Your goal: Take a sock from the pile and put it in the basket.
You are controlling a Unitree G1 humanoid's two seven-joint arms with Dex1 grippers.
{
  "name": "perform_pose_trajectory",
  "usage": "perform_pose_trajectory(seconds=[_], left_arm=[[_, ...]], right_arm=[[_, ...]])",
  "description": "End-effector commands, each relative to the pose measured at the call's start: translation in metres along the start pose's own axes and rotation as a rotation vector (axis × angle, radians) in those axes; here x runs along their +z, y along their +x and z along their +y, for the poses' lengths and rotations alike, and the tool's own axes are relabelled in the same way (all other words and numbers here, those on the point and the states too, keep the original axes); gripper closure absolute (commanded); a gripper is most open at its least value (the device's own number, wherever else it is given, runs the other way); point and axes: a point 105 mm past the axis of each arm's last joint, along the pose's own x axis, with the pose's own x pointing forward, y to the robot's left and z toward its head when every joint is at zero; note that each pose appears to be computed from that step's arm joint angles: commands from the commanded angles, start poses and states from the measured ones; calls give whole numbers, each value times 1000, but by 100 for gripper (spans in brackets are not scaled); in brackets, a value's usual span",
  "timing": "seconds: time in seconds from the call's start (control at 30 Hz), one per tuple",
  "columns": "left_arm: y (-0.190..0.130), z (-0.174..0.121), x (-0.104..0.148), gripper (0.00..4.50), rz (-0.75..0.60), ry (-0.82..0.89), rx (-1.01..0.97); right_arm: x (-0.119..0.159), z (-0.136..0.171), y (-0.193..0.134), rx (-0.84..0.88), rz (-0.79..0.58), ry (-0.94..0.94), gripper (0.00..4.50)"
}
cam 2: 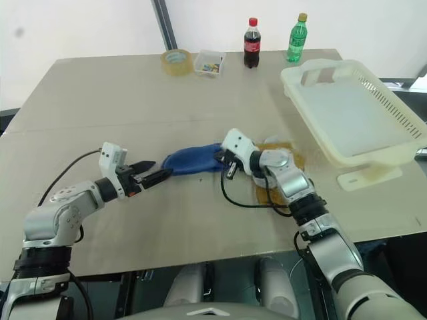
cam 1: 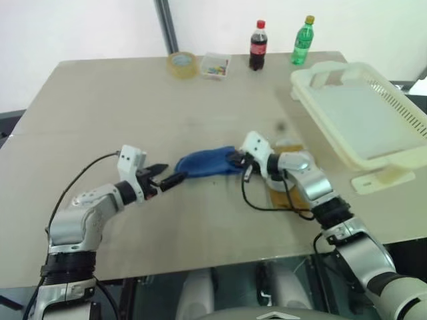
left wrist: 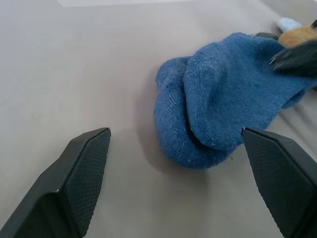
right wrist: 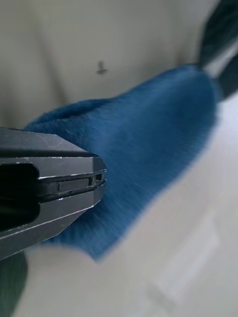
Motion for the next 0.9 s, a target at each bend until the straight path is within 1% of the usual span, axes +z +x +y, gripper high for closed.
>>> perform_pose_trajectory(seconds=[0.03,0.1,0.27,0.4,0.63,0.77,0.9], left_arm=[[8,-5,-5,0,60,7,-19],[15,-11,-7,0,77,-7,-49],[29,-35,0,0,58,-86,-174],[39,-52,13,0,-5,-131,-274],[52,-81,36,0,-85,-144,-447],[65,-96,43,0,-103,-132,-508],[73,-106,44,0,-105,-109,-545]], right_arm=[[-2,-1,6,13,28,-55,444],[-7,1,8,28,43,-53,444],[-5,1,7,31,28,-47,444],[-4,3,5,29,22,-39,444],[-5,4,-1,23,23,-24,444],[-6,3,-5,10,30,-16,444],[-7,4,-8,4,31,-12,444]])
